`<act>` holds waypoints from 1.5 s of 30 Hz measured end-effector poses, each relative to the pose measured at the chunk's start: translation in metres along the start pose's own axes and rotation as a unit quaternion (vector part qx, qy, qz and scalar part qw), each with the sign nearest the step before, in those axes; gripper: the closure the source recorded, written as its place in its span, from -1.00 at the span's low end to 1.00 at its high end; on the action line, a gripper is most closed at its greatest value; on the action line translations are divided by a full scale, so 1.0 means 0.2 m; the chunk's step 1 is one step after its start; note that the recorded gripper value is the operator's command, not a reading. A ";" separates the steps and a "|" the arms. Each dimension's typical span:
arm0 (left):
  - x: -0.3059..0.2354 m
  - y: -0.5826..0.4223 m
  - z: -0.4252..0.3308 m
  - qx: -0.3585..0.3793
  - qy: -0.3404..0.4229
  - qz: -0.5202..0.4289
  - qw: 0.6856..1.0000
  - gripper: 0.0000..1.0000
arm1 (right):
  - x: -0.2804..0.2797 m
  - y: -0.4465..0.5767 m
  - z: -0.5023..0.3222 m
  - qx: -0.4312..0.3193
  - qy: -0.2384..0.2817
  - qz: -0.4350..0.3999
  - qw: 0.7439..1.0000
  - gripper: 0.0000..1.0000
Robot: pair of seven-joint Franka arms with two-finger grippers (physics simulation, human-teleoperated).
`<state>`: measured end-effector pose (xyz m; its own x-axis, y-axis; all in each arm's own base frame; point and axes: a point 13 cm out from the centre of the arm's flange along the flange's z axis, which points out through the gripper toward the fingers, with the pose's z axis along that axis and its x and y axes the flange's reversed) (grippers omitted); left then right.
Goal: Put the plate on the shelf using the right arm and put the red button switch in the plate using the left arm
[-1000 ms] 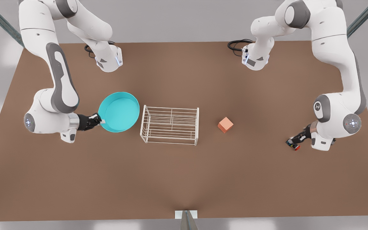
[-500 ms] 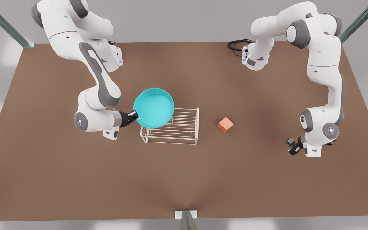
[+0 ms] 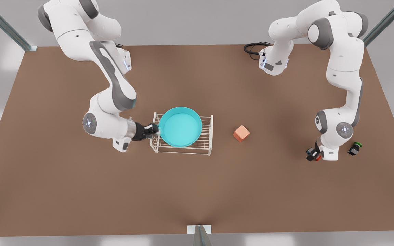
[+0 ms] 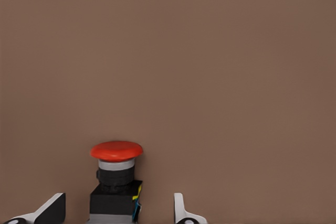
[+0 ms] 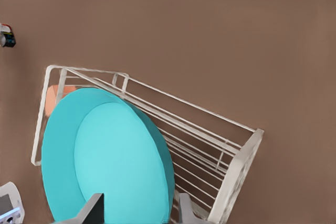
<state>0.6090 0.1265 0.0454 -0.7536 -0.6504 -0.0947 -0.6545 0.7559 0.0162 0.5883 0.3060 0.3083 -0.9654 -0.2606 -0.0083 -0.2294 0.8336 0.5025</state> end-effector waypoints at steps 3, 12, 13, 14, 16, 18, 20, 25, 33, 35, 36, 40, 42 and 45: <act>-0.02 0.03 0.05 0.005 -0.007 -0.005 1.000 -1.00 | -0.13 -0.41 -0.72 0.089 -0.079 0.029 0.993 -1.00; -0.07 -0.01 0.01 0.021 -0.031 -0.009 0.999 0.28 | 0.12 -1.08 -0.95 0.254 0.024 0.050 0.966 -1.00; -0.08 -0.02 0.01 0.022 -0.032 -0.010 0.999 0.29 | 0.13 -1.11 -0.95 0.258 0.031 0.052 0.964 -1.00; -0.08 -0.02 0.00 0.023 -0.034 -0.011 0.999 0.28 | 0.14 -1.13 -0.94 0.262 0.036 0.053 0.963 -1.00; -0.13 -0.06 -0.10 0.031 -0.045 -0.011 0.998 0.27 | 0.16 -1.14 -0.94 0.266 0.044 0.054 0.962 -1.00; -0.16 -0.12 -0.23 0.037 -0.053 -0.009 0.998 0.23 | 0.17 -1.15 -0.94 0.268 0.049 0.054 0.961 -1.00; -0.15 -0.26 -0.36 0.049 -0.053 0.000 0.997 0.23 | 0.18 -1.16 -0.94 0.269 0.053 0.054 0.960 -1.00; 0.22 -1.05 -0.90 0.115 -0.027 0.074 0.990 0.23 | 0.19 -1.16 -0.94 0.269 0.057 0.054 0.960 -1.00; 1.65 -1.82 -1.35 0.136 0.093 0.159 0.974 0.23 | 0.20 -1.16 -0.94 0.268 0.060 0.053 0.960 -1.00; 1.86 -1.88 -1.35 0.135 0.113 0.146 0.973 0.23 | 0.20 -1.16 -0.94 0.268 0.060 0.052 0.960 -1.00; 1.94 -1.91 -1.34 0.138 0.121 0.137 0.973 0.23 | 0.20 -1.16 -0.94 0.268 0.060 0.052 0.960 -1.00; 2.21 -2.07 -1.31 0.170 0.143 0.095 0.970 0.23 | 0.20 -1.16 -0.94 0.267 0.061 0.051 0.960 -1.00; 2.37 -2.16 -1.31 0.196 0.153 0.078 0.965 0.23 | 0.20 -1.16 -0.93 0.267 0.061 0.051 0.960 -1.00; 2.52 -2.32 -1.37 0.241 0.166 0.050 0.955 0.20 | 0.20 -1.16 -0.93 0.267 0.062 0.050 0.960 -1.00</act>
<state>0.5157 -0.5721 0.2619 -0.8410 -0.5008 0.2046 -0.5344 0.7103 -0.4582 0.6264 0.0114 0.3525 -0.9716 -0.1936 0.1361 -0.1981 0.9800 -0.0197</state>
